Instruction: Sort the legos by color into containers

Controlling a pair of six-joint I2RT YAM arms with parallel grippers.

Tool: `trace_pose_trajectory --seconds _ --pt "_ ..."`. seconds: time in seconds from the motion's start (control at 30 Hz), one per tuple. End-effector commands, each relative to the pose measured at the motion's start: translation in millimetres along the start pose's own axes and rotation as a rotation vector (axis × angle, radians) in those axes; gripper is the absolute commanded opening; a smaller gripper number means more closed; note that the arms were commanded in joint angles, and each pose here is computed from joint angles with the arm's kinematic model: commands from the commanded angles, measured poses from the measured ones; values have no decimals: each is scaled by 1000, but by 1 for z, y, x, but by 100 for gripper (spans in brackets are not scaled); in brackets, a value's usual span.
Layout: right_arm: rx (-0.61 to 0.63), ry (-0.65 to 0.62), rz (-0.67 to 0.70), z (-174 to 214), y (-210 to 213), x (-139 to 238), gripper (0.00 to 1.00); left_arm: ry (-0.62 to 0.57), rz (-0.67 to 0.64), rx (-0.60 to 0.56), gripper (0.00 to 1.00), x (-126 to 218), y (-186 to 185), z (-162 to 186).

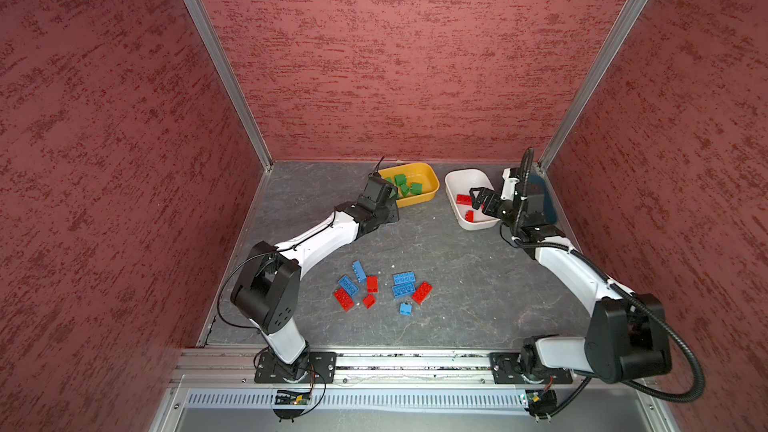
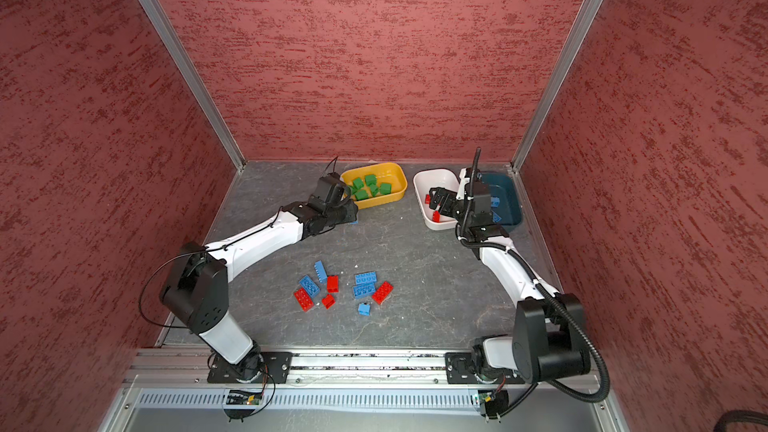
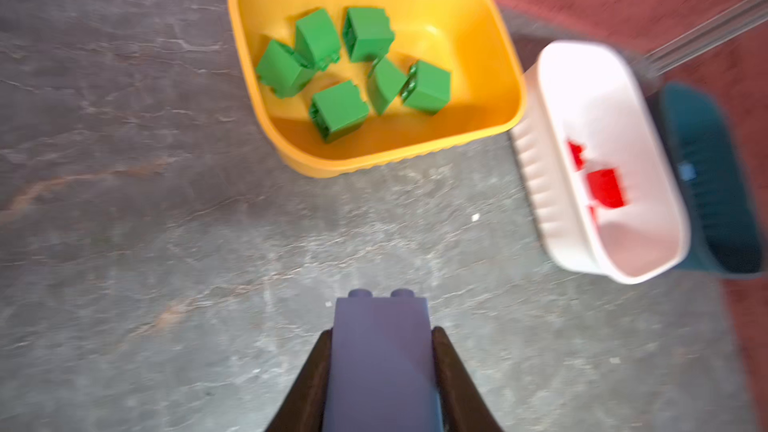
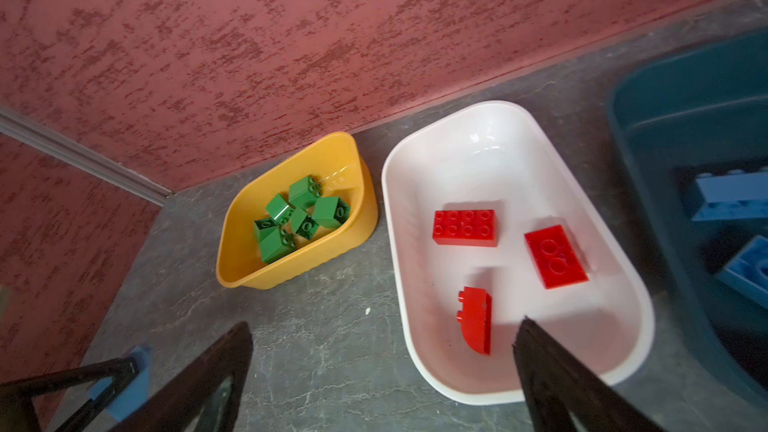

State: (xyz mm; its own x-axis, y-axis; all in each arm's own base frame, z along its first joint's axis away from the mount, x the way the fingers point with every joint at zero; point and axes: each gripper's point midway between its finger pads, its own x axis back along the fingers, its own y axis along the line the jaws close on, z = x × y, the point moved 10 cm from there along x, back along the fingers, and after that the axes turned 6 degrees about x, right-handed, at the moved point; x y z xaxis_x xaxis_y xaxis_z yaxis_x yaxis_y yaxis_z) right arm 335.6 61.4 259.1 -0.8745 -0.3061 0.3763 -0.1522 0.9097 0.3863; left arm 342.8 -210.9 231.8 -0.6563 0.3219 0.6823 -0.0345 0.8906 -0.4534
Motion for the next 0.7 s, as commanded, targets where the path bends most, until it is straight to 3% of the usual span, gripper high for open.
trace_pose_trajectory --seconds 0.0,0.13,0.27,0.5,0.67 --pt "55 -103 -123 -9 22 -2 99 -15 112 118 25 14 -16 -10" --pt "73 -115 -229 2 41 -8 99 -9 214 209 26 22 -23 -15" --pt "16 -94 -345 6 55 -17 99 0 399 209 28 25 -33 -23" --pt "-195 -14 -510 11 74 -38 99 27 527 284 27 23 -33 -37" --pt "-471 35 -525 3 78 -45 98 10 613 342 27 25 -41 -42"
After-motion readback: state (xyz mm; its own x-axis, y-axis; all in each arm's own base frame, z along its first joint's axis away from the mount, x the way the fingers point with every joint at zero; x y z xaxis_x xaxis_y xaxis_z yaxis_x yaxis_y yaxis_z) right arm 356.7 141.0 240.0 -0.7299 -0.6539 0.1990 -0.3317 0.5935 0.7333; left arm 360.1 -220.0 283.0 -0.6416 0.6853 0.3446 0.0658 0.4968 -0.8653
